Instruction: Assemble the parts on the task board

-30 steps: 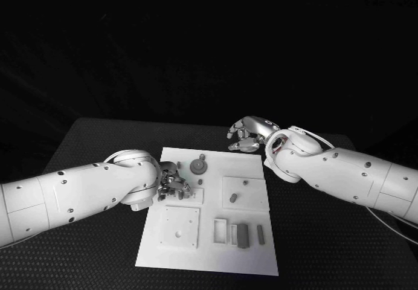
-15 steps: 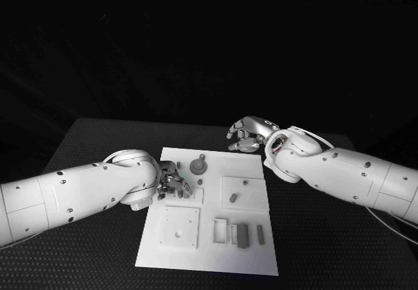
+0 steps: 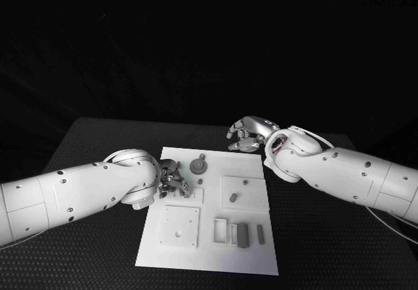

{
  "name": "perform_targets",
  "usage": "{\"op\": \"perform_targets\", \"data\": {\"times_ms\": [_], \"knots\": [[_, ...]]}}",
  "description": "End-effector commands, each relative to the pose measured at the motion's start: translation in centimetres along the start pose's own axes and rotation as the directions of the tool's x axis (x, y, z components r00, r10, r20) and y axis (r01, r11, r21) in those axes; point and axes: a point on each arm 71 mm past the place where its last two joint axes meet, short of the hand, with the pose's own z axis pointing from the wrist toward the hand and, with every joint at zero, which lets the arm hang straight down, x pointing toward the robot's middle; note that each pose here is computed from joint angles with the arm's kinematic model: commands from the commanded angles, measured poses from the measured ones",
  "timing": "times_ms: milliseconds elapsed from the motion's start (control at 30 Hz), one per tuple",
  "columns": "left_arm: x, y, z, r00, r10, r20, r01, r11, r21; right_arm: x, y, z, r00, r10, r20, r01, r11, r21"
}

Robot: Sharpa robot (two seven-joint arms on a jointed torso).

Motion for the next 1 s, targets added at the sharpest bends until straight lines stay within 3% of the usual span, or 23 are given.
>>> {"op": "perform_targets", "data": {"times_ms": [33,600,1000], "knots": [[-0.09,-0.29,-0.02,1.0,-0.021,0.017,0.02,1.0,0.024,0.09,0.1,-0.01,1.0,-0.003,-0.01,0.003,1.0,-0.009],[-0.46,-0.11,0.07,0.998,-0.046,0.049,0.044,0.999,0.029,0.14,0.06,-0.01,1.0,-0.002,-0.01,0.002,1.0,-0.008],[-0.35,-0.09,0.07,0.999,-0.041,0.03,0.04,0.999,0.031,0.16,-0.02,-0.01,1.0,-0.003,-0.013,0.003,1.0,-0.007]]}}
